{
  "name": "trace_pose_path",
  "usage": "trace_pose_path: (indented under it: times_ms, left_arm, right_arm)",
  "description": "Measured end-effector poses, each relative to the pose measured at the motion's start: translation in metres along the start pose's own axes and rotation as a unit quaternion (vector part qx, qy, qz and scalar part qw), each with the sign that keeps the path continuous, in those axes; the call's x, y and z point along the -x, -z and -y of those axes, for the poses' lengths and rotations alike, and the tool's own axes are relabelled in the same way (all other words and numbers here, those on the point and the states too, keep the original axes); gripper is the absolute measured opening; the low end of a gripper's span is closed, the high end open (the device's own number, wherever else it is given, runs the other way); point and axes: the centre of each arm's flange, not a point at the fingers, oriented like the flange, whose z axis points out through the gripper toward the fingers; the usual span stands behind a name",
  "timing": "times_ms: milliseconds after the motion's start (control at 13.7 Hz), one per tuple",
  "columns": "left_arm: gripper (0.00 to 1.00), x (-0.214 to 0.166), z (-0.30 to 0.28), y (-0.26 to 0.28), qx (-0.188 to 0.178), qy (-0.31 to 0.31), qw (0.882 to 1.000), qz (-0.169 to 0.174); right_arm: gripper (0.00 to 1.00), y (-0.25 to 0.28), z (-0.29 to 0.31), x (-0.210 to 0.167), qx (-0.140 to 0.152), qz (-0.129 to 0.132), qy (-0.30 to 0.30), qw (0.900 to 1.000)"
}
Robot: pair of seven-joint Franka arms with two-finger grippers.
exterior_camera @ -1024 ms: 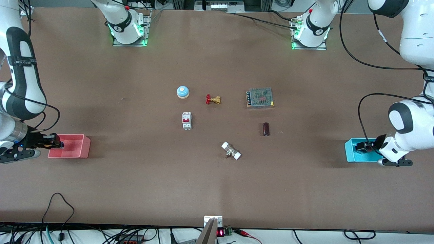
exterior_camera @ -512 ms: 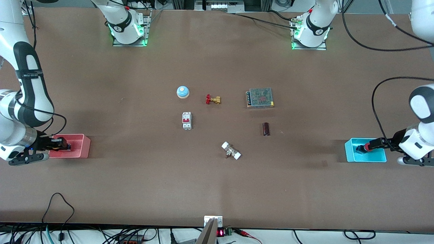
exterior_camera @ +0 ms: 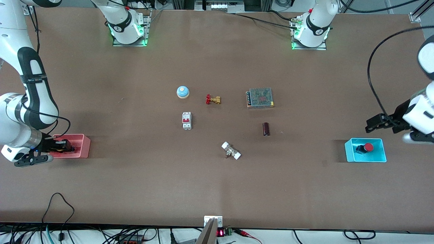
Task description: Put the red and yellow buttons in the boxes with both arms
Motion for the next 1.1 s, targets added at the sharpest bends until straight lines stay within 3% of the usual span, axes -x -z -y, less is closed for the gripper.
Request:
trace_pose_path:
  times_ms: [293,439,805,951,1098]
  left_arm:
    - [1.0,0.019,-0.003,0.045,0.002,0.013,1.0,-0.01]
    - [1.0,0.022,-0.006,0.048,0.002,0.011,1.0,-0.011]
    - [1.0,0.022,-0.011,0.035,0.003,0.011,1.0,0.005]
    - [1.0,0.021,-0.011,0.047,0.003,0.013,1.0,-0.002]
    - [1.0,0.023,-0.012,0.067,0.003,0.013,1.0,0.0]
  right_arm:
    - [0.45,-0.006,0.0,0.0,-0.001,0.0,0.0,1.0]
    - [0.54,-0.007,0.0,0.0,-0.001,0.001,0.0,1.0]
    - [0.63,-0.007,0.003,-0.001,-0.002,0.001,0.001,1.0]
    - [0.74,-0.007,0.003,-0.001,-0.002,0.0,0.002,1.0]
    - [0.74,-0.007,0.003,-0.001,-0.002,0.0,0.002,1.0]
